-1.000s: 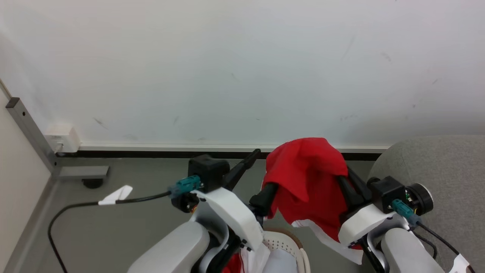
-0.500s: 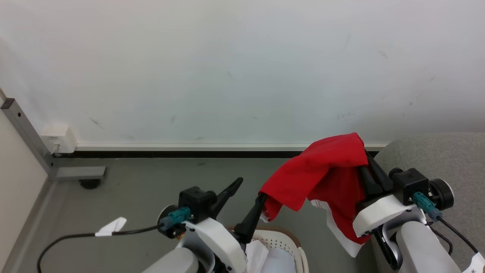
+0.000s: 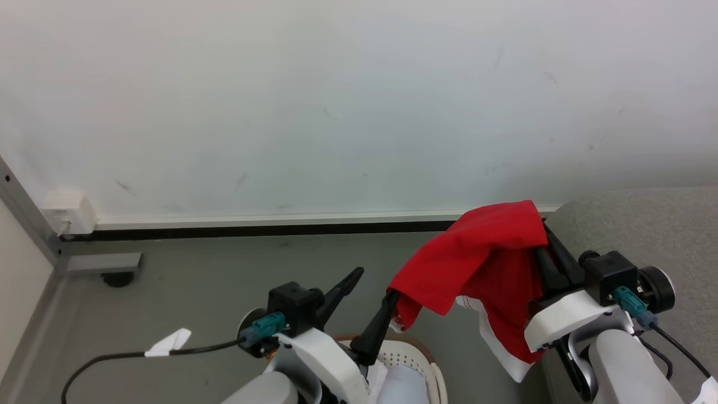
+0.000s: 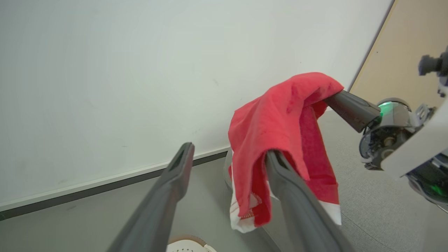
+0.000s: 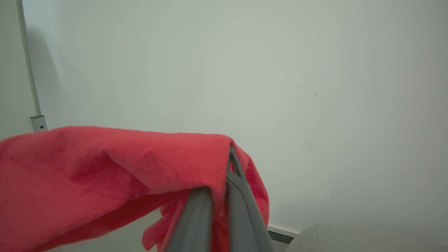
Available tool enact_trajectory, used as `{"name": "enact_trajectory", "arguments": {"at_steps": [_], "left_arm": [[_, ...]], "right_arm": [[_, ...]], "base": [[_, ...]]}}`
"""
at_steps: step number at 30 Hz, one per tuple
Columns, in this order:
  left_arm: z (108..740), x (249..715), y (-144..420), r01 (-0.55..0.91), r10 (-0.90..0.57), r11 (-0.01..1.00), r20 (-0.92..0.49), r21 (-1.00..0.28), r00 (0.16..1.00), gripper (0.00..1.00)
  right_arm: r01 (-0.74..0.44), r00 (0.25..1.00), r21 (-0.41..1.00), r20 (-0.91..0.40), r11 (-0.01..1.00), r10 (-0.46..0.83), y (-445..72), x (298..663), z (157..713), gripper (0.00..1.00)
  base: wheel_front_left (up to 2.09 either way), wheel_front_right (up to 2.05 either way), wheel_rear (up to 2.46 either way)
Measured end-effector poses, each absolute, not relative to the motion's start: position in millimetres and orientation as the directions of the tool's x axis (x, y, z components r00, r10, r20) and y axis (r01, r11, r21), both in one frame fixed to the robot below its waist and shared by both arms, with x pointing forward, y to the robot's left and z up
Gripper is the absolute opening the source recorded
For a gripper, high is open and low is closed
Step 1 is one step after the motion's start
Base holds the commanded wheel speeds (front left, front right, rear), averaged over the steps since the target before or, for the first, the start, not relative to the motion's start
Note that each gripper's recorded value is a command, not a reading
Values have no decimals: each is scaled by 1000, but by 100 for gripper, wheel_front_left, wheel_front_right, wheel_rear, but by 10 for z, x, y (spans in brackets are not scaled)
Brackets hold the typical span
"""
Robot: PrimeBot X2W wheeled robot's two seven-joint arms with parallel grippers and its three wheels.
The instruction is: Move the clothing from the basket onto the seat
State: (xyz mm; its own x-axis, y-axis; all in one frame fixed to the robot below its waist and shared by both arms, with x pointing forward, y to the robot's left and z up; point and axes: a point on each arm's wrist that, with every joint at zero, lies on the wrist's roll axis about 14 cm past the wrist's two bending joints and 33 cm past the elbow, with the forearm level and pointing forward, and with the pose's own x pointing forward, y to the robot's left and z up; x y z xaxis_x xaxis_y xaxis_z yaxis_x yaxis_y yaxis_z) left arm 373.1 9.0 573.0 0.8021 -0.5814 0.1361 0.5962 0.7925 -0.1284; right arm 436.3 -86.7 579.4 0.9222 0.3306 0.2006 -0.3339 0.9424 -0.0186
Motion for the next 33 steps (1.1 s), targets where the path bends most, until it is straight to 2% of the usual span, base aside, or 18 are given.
{"name": "enact_trajectory", "arguments": {"at_steps": [12,24,33], "left_arm": [[5668,3752,-214,661,-651,737,119,-138,750,100],[5614,3652,-800,773,-767,611,113,-170,632,100],[5572,3571,-1144,831,-830,522,112,-191,547,100]], "right_arm": [[-189,954,-14,232,982,187,-1422,4341,5871,0],[-5,970,-32,244,999,12,-2147,4106,5857,0],[88,974,-41,214,995,-77,-2508,3937,5734,0]], "base": [[0,0,0],[0,0,0],[0,0,0]]}}
